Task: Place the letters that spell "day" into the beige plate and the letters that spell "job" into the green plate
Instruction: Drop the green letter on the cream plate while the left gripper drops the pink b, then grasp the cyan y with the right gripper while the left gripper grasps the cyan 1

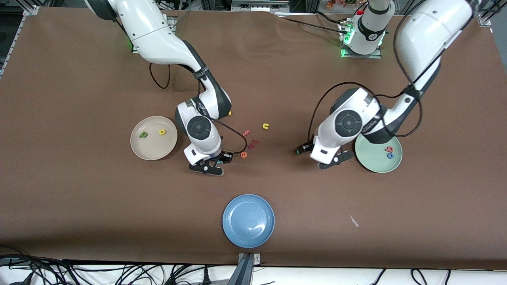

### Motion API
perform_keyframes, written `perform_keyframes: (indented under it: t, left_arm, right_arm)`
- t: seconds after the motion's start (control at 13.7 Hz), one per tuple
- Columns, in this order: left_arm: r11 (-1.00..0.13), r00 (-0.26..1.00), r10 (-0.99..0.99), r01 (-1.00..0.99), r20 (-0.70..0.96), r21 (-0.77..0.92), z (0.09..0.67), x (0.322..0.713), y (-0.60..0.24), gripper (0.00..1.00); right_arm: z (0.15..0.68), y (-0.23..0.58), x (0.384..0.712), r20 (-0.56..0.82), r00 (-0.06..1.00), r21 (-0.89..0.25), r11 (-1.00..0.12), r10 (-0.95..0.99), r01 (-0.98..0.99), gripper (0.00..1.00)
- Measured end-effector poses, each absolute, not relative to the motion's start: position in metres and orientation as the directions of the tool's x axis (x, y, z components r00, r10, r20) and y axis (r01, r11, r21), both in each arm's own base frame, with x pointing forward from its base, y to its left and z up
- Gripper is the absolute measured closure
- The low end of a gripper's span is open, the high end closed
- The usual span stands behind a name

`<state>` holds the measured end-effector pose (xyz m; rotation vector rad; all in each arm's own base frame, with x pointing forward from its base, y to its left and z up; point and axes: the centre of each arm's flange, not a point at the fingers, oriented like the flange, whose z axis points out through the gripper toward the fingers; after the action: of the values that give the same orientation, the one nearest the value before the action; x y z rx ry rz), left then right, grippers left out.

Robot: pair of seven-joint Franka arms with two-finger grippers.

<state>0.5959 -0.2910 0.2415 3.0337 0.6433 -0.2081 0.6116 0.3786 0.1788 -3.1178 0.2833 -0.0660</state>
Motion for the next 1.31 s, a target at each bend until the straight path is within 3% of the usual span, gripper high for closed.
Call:
perform_keyframes:
  t: [0.07, 0.15, 0.51, 0.73, 1.02, 1.17, 1.24, 1.31]
  left_arm:
    - [-0.916, 0.909, 0.398, 0.4, -0.126, -0.003, 0.225, 0.595, -0.296, 0.11]
    - [-0.92, 0.914, 0.39, 0.391, -0.114, -0.017, 0.211, 0.593, -0.301, 0.1]
    - [-0.941, 0.936, 0.338, 0.337, -0.1, -0.034, 0.193, 0.586, -0.327, 0.15]
    - [-0.957, 0.951, 0.291, 0.289, -0.11, -0.035, 0.187, 0.582, -0.332, 0.26]
    - [-0.967, 0.961, 0.253, 0.249, -0.114, -0.052, 0.172, 0.577, -0.334, 0.29]
    - [-0.97, 0.964, 0.242, 0.237, -0.109, -0.056, 0.17, 0.577, -0.336, 0.35]
    - [-0.97, 0.965, 0.24, 0.236, -0.106, -0.053, 0.171, 0.578, -0.337, 0.43]
    - [-0.97, 0.965, 0.24, 0.236, -0.106, -0.053, 0.172, 0.578, -0.337, 0.43]
  right_arm:
    - [0.179, 0.379, 0.612, 0.042, 0.983, -0.014, -0.984, -0.18, -0.18, 0.56]
    - [0.179, 0.379, 0.612, 0.043, 0.983, -0.014, -0.984, -0.18, -0.179, 0.64]
    - [0.19, 0.379, 0.619, 0.06, 0.983, -0.019, -0.985, -0.174, -0.173, 0.64]
    - [0.212, 0.359, 0.625, 0.023, 0.989, 0.04, -0.989, -0.145, -0.146, 0.64]
    - [0.24, 0.288, 0.625, -0.031, 0.998, 0.115, -0.992, -0.052, -0.049, 0.64]
    - [0.245, 0.238, 0.614, -0.076, 0.997, 0.139, -0.99, 0.001, 0.011, 0.64]
    - [0.243, 0.213, 0.606, -0.104, 0.994, 0.149, -0.988, 0.025, 0.04, 0.64]
    - [0.238, 0.191, 0.599, -0.13, 0.991, 0.155, -0.986, 0.044, 0.064, 0.64]
